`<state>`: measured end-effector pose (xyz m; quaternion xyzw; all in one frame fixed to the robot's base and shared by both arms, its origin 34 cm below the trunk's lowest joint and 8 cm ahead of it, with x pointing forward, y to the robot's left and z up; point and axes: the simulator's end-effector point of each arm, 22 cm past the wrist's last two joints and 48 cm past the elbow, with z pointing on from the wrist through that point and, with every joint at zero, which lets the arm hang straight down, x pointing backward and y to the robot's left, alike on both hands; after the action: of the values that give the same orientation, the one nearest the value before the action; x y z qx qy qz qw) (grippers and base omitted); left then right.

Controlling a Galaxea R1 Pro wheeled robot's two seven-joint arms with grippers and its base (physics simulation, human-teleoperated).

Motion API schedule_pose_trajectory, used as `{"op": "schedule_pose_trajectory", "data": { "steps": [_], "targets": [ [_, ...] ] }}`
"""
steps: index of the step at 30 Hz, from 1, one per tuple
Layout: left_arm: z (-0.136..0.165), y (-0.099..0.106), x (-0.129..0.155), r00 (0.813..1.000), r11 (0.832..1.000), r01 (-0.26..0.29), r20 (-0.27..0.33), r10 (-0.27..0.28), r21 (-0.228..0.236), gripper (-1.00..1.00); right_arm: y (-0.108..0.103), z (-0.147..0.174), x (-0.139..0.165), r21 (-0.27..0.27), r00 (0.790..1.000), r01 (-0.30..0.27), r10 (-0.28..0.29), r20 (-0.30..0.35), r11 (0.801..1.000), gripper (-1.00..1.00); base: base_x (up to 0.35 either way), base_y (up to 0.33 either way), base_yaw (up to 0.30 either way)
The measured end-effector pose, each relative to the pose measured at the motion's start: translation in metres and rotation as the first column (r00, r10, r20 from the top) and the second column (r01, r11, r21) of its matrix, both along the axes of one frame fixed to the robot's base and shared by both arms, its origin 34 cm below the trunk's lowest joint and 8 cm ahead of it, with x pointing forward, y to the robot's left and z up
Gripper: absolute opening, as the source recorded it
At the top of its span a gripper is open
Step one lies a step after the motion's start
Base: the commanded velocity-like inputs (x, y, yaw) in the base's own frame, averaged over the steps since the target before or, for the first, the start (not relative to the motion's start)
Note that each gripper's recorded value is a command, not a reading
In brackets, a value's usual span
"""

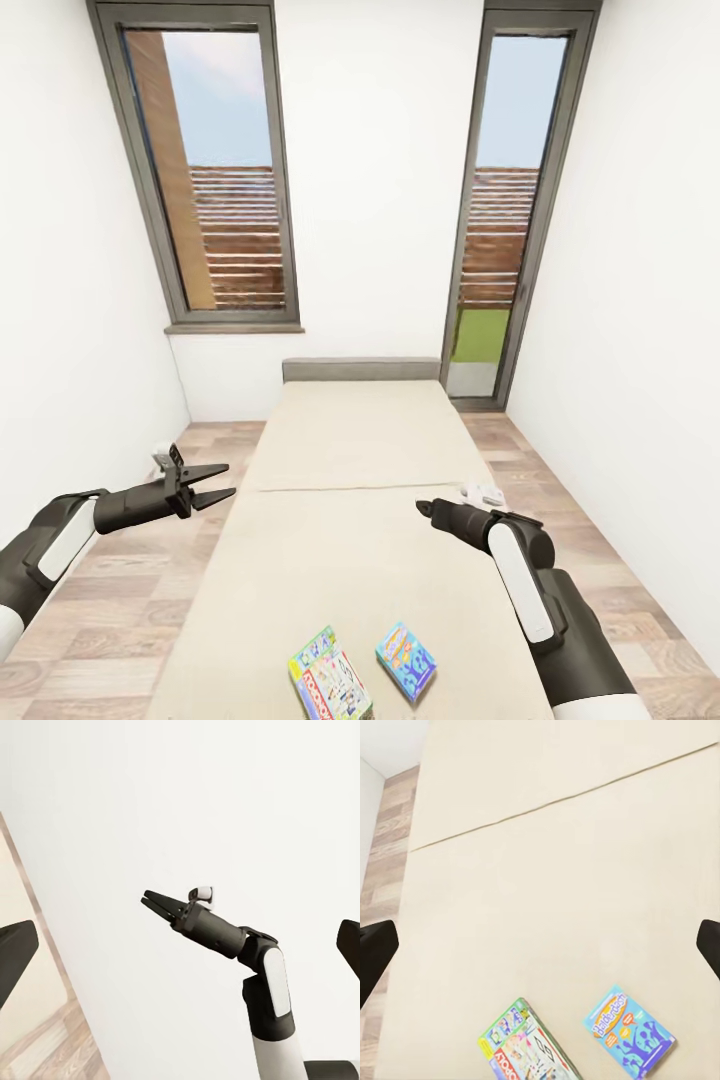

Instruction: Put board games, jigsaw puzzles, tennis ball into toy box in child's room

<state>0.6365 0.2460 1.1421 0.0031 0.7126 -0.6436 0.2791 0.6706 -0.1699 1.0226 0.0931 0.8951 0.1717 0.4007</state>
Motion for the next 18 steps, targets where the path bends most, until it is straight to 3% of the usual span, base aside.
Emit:
{"op": "schedule_pose_trajectory", "data": {
  "steps": [18],
  "targets": [
    [-0.016,-0.001,0.004,1.0,1.0,0.001,-0.031,-0.001,0.001,1.0,0.0,-0.019,0.0,-0.001,0.999,0.0,0.0,-0.035,1.0,1.0,0.0,0.0,0.0]
  ]
}}
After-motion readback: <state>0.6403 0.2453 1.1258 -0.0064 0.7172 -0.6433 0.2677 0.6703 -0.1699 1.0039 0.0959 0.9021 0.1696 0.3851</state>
